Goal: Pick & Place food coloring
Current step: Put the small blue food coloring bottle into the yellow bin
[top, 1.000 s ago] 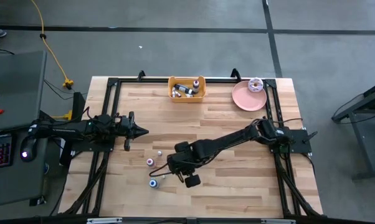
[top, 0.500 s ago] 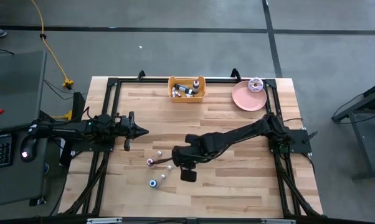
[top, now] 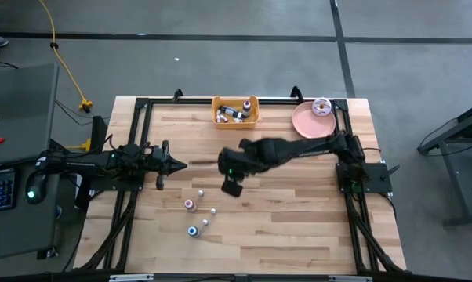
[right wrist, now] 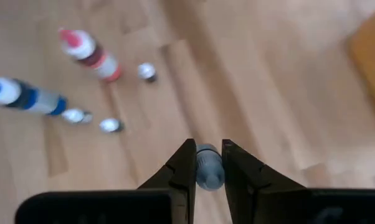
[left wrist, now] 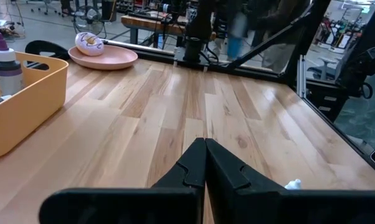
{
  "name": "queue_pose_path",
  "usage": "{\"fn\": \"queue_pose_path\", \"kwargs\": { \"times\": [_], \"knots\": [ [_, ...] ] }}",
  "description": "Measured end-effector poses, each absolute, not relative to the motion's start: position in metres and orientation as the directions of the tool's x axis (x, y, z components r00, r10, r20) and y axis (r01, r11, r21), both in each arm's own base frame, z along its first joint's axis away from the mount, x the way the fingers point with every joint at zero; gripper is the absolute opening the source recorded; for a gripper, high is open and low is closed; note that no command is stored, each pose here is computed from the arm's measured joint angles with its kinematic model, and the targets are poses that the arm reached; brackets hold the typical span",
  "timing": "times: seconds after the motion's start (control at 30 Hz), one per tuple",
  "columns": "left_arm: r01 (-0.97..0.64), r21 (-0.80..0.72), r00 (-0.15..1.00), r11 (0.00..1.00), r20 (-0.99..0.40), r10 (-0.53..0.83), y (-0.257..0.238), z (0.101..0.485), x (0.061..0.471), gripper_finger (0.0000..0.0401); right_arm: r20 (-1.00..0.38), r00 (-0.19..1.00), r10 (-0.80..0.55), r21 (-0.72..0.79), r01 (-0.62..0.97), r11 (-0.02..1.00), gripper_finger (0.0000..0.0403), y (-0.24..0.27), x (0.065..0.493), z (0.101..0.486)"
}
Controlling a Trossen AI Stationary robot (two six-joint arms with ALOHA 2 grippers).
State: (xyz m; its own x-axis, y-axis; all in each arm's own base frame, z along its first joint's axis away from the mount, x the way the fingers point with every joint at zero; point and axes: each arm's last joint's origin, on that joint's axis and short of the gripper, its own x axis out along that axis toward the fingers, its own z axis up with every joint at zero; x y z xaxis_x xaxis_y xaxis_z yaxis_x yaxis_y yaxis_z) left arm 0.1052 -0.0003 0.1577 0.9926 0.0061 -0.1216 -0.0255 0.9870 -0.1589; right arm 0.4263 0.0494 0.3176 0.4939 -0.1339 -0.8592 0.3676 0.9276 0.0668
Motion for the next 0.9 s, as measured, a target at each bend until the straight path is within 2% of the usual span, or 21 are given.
{"fn": "queue_pose_path", "kwargs": {
  "times": [0.23,0.43,0.7,0.9],
  "knots": [
    [-0.026,-0.159,0.992,0.987,-0.122,0.006,0.000,0.158,0.105,0.0001,-0.797,0.541,-0.269,0.009,0.456,0.890,0.0048,-0.011,0.423,0.359],
    [-0.026,-0.159,0.992,0.987,-0.122,0.007,0.000,0.158,0.105,0.0001,-0.759,0.539,-0.365,-0.025,0.537,0.843,0.0048,-0.067,0.417,0.374],
    [-0.027,-0.159,0.993,0.987,-0.122,0.007,0.000,0.158,0.105,0.0001,-0.736,0.507,-0.448,0.020,0.678,0.735,0.0048,-0.138,0.410,0.363],
    [-0.026,-0.159,0.993,0.987,-0.122,0.007,0.000,0.158,0.105,0.0001,-0.707,0.572,-0.416,0.186,0.718,0.671,0.0048,-0.174,0.415,0.328]
  ]
}}
